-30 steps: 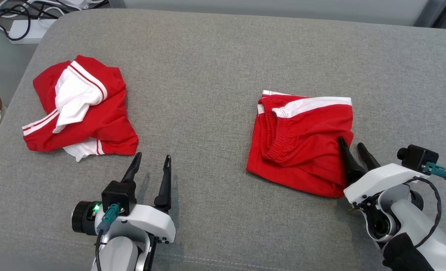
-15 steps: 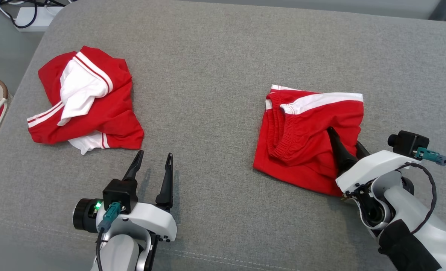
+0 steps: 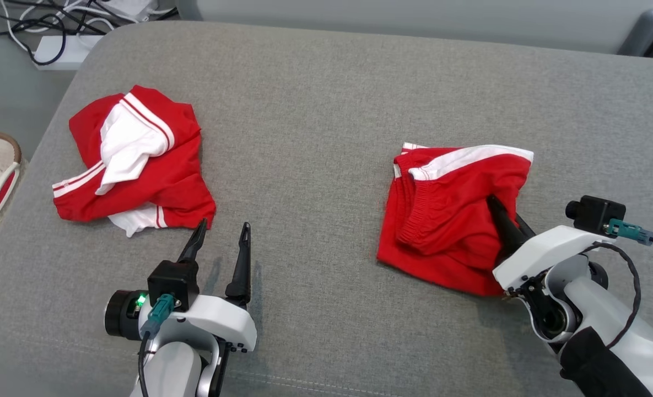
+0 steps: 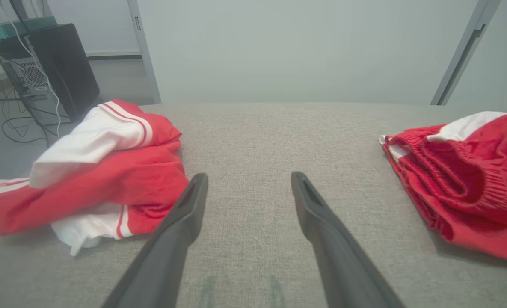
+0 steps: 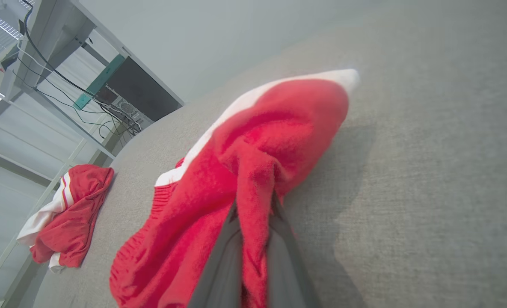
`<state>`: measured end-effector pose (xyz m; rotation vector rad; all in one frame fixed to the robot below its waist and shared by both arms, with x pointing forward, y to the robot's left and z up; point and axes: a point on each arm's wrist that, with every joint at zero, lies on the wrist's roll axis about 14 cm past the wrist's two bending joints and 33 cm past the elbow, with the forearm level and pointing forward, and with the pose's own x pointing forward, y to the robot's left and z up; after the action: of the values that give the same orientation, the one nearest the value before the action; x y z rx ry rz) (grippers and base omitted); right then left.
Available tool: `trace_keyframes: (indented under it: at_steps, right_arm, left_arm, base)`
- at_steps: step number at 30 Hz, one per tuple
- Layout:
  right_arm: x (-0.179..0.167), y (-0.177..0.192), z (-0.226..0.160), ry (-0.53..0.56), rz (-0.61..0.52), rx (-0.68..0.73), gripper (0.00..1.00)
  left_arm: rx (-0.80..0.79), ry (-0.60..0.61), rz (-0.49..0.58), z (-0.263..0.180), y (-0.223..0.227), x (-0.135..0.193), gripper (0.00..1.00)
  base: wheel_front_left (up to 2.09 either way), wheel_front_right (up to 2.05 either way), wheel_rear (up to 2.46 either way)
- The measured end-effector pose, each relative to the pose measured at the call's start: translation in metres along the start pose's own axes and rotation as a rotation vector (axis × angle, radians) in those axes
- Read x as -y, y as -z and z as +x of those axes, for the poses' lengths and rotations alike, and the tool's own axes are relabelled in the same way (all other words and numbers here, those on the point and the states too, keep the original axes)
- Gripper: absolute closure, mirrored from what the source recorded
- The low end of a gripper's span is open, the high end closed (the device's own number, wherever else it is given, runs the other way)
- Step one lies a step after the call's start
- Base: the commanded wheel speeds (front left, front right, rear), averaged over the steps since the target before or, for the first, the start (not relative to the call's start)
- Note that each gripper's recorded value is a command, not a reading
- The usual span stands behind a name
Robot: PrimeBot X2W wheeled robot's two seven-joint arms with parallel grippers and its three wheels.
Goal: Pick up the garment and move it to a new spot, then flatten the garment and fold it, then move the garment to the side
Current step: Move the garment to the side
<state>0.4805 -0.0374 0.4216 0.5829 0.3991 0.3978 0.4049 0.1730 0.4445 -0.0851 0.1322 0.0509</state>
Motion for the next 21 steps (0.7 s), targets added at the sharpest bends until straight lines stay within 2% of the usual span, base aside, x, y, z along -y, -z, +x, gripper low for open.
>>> trace_keyframes:
  at_steps: [4, 11, 21]
  right_arm:
    - [0.011, -0.016, -0.016, 0.039, -0.002, 0.050, 1.00]
    - [0.037, -0.012, -0.061, 0.135, 0.009, 0.086, 1.00]
    - [0.090, -0.032, -0.135, 0.324, 0.067, 0.228, 1.00]
  left_arm:
    - [0.012, 0.028, -0.005, -0.003, -0.004, 0.010, 0.00]
    - [0.029, 0.119, -0.006, -0.001, -0.009, 0.042, 0.00]
    - [0.046, 0.340, 0.015, 0.016, -0.013, 0.120, 0.00]
  base:
    - [0.00, 0.00, 0.00]
    - [0.00, 0.00, 0.00]
    - [0.00, 0.00, 0.00]
